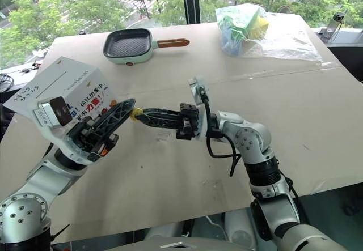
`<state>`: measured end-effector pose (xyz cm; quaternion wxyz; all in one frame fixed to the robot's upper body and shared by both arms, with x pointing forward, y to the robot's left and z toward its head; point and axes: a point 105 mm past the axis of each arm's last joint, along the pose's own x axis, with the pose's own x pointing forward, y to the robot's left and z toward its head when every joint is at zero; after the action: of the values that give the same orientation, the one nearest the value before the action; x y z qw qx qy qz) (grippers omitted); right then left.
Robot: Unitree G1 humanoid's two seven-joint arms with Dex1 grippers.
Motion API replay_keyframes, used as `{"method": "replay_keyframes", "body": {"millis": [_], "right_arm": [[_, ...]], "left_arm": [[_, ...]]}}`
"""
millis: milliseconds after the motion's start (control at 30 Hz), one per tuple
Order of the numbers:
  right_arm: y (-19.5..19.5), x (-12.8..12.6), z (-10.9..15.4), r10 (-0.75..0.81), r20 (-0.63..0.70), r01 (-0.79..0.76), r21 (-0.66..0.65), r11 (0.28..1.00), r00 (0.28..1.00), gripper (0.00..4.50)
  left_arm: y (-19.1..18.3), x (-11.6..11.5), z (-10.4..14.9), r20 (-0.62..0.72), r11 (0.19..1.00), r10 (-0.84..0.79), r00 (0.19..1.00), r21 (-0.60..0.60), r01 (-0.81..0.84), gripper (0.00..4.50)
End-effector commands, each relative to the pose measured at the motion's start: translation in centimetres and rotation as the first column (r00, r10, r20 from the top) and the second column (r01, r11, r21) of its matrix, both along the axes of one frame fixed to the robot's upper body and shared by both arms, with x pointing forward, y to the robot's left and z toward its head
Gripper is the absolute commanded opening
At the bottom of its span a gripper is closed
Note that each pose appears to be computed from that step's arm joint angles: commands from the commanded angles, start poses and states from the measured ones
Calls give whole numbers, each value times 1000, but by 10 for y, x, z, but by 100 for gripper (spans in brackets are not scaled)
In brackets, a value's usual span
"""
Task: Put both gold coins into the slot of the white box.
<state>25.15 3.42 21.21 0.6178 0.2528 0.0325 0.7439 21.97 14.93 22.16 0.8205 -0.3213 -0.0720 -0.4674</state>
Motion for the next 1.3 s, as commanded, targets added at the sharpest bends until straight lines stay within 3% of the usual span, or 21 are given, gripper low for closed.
{"method": "replay_keyframes", "body": {"millis": [33,367,467,500,567,667,833,933,1033,1167,1233,1300], "right_arm": [[1,-6,14,17,38,-19,48,999,999,0],[1,-7,21,41,17,-42,82,996,999,0],[1,-10,22,70,5,-70,86,994,998,74],[0,-9,22,64,7,-64,80,995,998,134],[0,-6,19,31,13,-31,60,998,999,212],[-5,0,8,-25,69,26,-13,1000,997,358],[-16,12,-5,-94,259,131,-129,983,961,358],[-18,22,8,-155,379,209,-106,972,912,358],[-15,27,26,-203,441,255,-61,965,874,358],[-12,28,42,-227,527,286,-32,958,819,358],[-11,27,49,-232,549,288,-17,957,803,358],[-10,26,55,-238,558,288,-1,958,795,358]], "left_arm": [[-11,-11,-2,-13,996,-82,997,26,82,4],[-14,-10,-16,-71,993,-85,994,74,90,4],[-6,0,-16,-58,997,-8,998,79,13,0],[-2,6,-15,-49,996,34,998,82,-30,0],[6,14,-9,-24,991,94,995,93,-91,0],[19,21,-3,15,971,157,988,179,-157,0],[46,28,31,165,883,246,955,369,-291,0],[63,32,78,310,806,275,910,442,-394,0],[82,33,100,377,735,284,882,505,-453,0],[126,41,117,404,637,360,841,553,-538,0],[148,47,111,386,584,398,832,593,-554,0],[163,50,103,349,581,409,843,613,-535,0]]}}
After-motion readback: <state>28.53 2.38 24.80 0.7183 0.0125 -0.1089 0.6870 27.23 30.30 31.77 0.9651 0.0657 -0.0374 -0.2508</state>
